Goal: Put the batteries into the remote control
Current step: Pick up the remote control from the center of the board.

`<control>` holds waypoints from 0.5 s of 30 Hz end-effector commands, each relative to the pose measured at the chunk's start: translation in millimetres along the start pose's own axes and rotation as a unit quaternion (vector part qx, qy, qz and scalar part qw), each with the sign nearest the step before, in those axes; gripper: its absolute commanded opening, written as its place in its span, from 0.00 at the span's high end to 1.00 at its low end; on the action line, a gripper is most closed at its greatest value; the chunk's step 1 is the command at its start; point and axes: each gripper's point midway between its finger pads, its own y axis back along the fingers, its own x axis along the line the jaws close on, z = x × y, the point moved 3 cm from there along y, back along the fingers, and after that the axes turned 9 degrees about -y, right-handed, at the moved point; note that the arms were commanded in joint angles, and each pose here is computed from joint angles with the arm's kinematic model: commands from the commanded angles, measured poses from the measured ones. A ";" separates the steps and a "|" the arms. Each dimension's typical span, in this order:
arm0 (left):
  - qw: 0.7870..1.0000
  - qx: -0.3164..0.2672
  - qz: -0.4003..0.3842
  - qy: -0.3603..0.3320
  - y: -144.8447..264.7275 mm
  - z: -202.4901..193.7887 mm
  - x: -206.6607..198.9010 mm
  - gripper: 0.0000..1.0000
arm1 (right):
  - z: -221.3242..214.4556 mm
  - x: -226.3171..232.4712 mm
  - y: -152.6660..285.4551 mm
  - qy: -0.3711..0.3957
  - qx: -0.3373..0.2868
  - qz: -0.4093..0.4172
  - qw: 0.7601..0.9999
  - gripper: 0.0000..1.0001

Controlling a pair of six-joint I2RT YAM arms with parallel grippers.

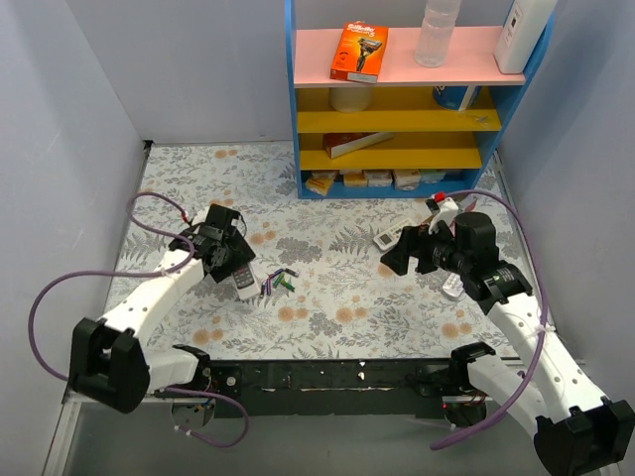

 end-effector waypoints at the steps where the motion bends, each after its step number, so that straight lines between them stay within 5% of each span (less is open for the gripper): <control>1: 0.983 -0.085 -0.161 0.010 55.3 37.2 -39.9 1.00 | 14.5 49.6 1.7 -0.005 -0.009 0.152 0.988 0.02; 6: 0.937 -0.119 -0.329 0.002 103.7 46.8 -78.5 1.00 | 1.2 73.2 -4.5 -0.028 0.022 0.251 0.967 0.02; 10: 0.875 -0.147 -0.462 0.000 143.7 50.2 -105.9 1.00 | 1.3 103.7 -8.7 -0.008 0.006 0.328 0.945 0.02; 15: 0.824 -0.148 -0.547 -0.030 176.6 41.1 -128.5 1.00 | -1.6 141.0 -12.8 -0.002 0.012 0.393 0.920 0.02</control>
